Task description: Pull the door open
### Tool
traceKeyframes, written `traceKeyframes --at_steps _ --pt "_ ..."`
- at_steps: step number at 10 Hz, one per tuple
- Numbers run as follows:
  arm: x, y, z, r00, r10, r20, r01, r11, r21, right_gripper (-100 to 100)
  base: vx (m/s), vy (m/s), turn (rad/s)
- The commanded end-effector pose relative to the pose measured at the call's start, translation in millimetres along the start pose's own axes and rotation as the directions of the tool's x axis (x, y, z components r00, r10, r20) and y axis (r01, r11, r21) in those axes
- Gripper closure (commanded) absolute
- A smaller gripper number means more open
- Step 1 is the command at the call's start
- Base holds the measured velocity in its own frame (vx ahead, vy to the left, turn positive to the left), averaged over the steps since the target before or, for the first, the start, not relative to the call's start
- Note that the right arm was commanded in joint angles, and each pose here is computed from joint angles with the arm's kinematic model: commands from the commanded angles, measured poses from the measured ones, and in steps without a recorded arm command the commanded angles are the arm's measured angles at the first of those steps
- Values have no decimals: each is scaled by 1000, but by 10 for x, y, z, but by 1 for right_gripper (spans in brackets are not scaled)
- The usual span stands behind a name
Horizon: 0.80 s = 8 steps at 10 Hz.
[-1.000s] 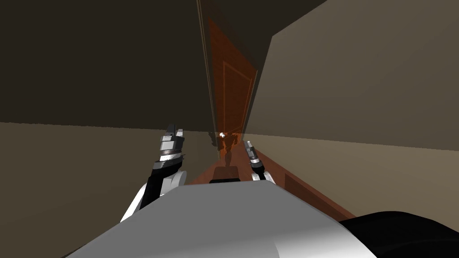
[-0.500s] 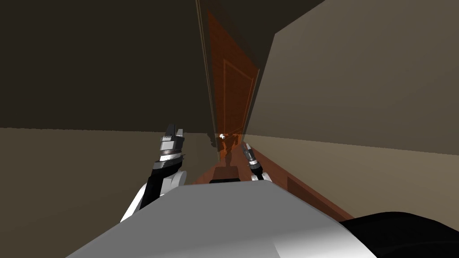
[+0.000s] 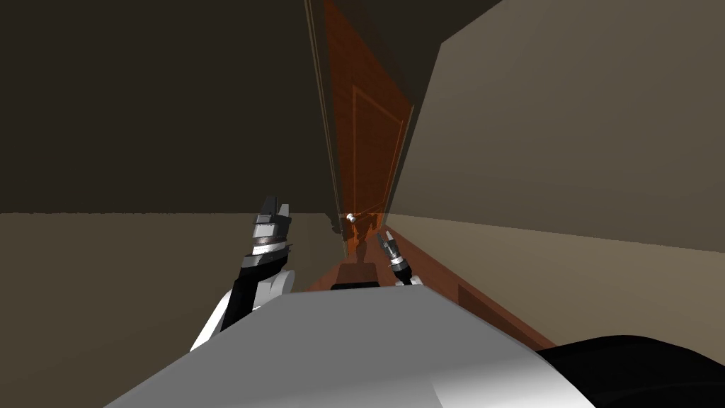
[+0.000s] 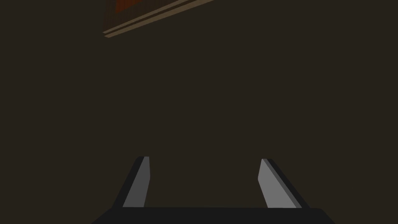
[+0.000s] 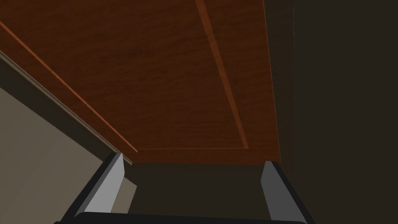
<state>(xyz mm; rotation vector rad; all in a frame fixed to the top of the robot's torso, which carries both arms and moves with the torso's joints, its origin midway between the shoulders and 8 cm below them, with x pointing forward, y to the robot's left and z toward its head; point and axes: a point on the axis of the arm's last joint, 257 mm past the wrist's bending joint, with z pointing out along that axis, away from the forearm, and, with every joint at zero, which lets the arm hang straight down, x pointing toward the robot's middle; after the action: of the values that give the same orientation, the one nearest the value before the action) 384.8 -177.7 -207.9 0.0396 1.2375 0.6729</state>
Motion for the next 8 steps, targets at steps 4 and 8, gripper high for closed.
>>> traceKeyframes --at_steps 4,8 --pt "452 -29 -146 989 -109 -100 109 994 -11 -100 92 -4 31" --pt "836 -7 -297 966 -189 -177 185 982 -39 -100 98 -12 34"
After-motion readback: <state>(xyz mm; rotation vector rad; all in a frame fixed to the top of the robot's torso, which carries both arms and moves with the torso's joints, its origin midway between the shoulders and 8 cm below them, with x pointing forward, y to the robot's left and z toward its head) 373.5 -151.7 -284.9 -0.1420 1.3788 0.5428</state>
